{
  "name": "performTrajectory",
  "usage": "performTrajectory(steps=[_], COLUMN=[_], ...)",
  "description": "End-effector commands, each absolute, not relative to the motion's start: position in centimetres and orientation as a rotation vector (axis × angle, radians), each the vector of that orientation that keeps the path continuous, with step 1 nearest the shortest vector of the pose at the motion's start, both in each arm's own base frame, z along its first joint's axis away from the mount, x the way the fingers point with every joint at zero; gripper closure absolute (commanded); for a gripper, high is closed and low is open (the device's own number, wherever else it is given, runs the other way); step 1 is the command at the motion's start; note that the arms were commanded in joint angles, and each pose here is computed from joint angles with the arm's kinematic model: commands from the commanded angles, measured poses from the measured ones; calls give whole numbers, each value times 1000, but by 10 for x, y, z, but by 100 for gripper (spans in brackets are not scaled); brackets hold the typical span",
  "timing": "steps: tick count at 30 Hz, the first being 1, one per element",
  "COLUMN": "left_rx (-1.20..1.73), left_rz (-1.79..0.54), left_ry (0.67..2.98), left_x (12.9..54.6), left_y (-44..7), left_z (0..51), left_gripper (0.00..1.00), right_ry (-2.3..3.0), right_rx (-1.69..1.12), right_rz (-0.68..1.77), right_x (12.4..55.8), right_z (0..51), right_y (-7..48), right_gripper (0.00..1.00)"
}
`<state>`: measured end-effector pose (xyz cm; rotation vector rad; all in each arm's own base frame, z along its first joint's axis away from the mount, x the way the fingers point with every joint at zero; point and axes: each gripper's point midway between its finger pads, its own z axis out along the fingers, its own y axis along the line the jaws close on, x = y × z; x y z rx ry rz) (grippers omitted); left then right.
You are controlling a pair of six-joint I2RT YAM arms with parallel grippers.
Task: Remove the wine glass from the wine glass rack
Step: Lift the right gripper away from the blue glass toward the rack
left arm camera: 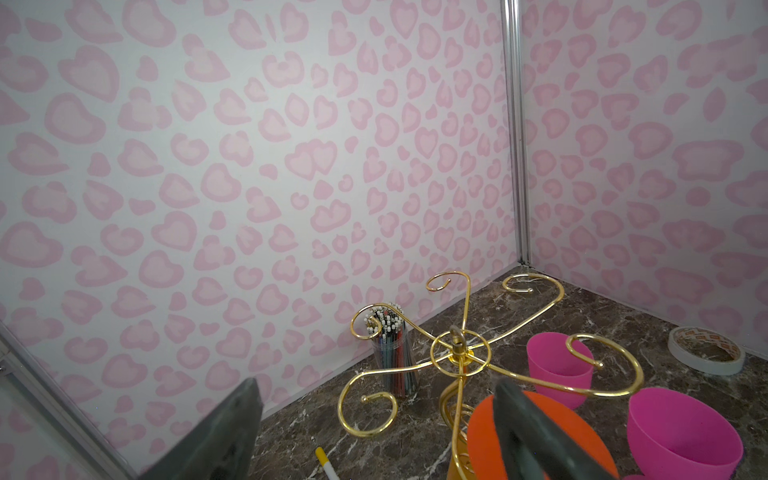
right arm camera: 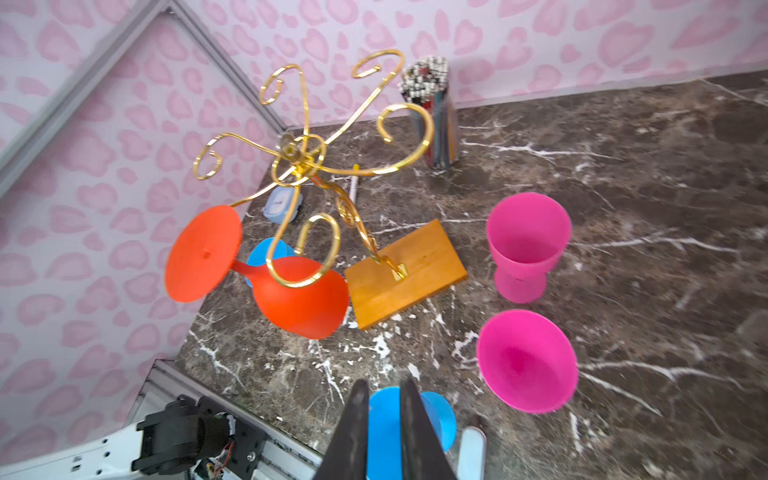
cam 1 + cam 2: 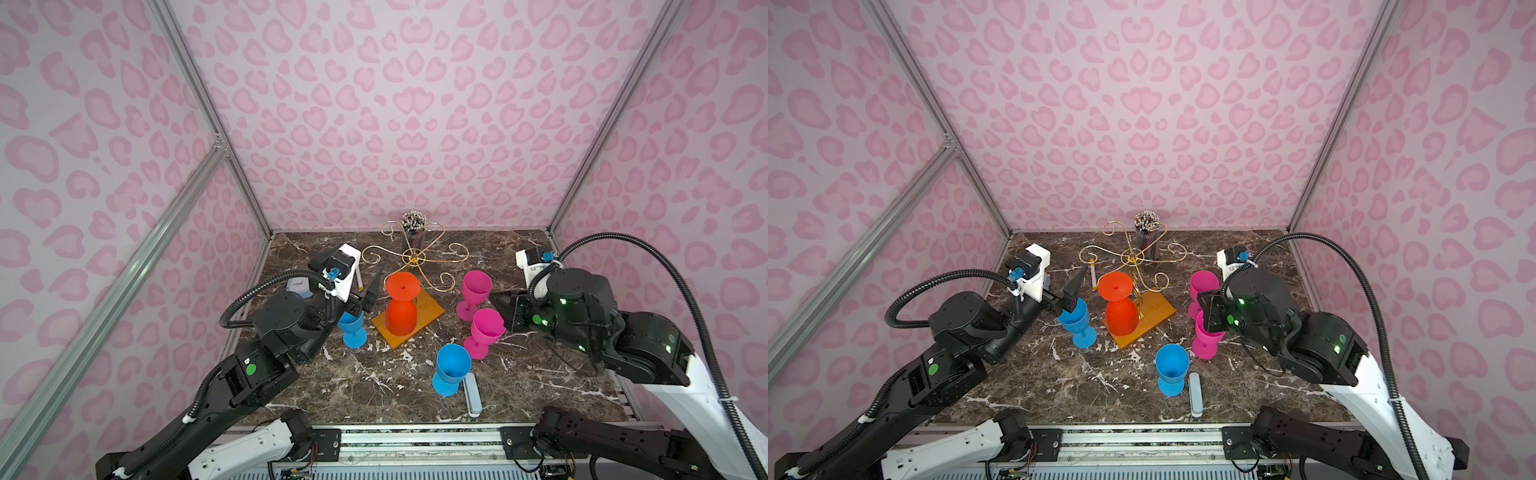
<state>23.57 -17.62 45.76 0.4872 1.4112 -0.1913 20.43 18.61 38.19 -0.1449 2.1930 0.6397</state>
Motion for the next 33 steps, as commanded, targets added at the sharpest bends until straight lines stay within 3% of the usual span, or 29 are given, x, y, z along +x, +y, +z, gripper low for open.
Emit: performTrajectory(steps=[1,17,33], left_rx=[360,140,138], left_rz=[-238,-322,-539], left_ry=[1413,1576,1611], left_x=[240,265,246], left_y=[-161,-124,-138], left_z=[469,441,430], left_gripper=[10,7,10], right_ry=[2151,2044,2048], right_rx=[-270,-302,-355], right_rz=[779,923,925], right_x=[206,207,208], right_z=[397,423,424], right_y=[222,246,259], right_gripper=[83,83,83])
